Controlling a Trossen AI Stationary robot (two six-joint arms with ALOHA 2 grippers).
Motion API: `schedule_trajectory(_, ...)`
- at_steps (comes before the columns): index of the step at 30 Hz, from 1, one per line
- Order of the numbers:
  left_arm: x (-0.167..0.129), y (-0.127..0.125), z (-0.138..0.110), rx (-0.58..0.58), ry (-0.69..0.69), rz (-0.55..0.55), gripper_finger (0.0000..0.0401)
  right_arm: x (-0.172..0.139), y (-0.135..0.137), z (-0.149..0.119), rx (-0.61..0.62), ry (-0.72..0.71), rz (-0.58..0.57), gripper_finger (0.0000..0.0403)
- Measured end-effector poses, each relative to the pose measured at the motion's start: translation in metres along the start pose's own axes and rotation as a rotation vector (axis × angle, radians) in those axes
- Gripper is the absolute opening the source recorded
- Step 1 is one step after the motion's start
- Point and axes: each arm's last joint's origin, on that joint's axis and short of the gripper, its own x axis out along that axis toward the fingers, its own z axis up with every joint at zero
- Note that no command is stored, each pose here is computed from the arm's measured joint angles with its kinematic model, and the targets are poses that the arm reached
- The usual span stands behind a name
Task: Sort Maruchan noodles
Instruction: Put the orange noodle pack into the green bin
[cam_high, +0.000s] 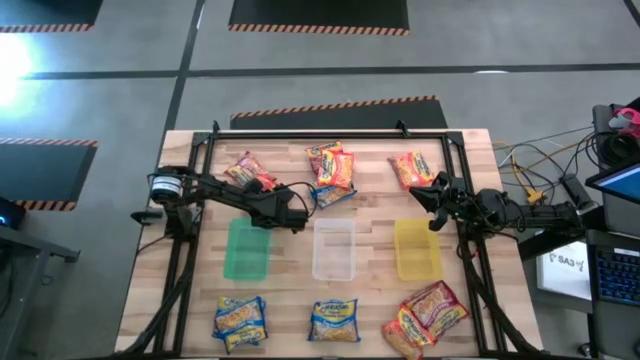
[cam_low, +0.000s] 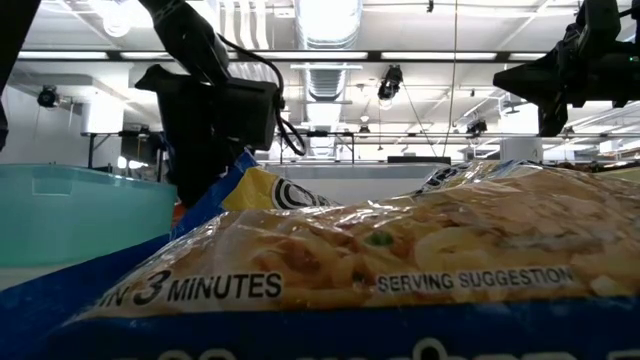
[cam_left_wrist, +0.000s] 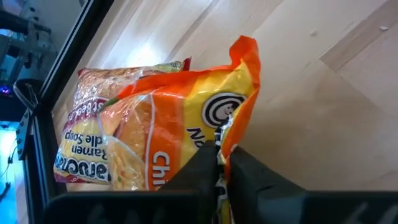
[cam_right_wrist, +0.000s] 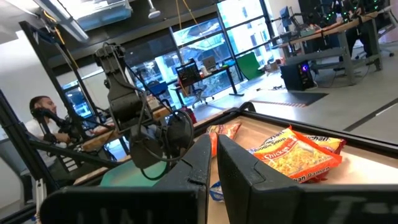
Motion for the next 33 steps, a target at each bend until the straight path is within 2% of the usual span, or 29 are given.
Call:
schedule_trajectory(6, -0.015, 0.005, 0.003, 0.005, -0.034, -0.036, 0.0002, 0.000, 0.000, 0.000, 0.000, 0.000, 0.000, 0.0018)
schedule_trajectory(18, -0.074, 0.033, 0.001, -0.015, -0.240, -0.152, 0.0000, 0.000, 0.000, 0.000, 0.000, 0.001, 0.000, 0.0018)
schedule_trajectory(33, -0.116, 0.060, -0.008, 0.017, -0.381, -0.258, 0.0000, 0.000, 0.000, 0.000, 0.000, 0.001, 0.000, 0.0018)
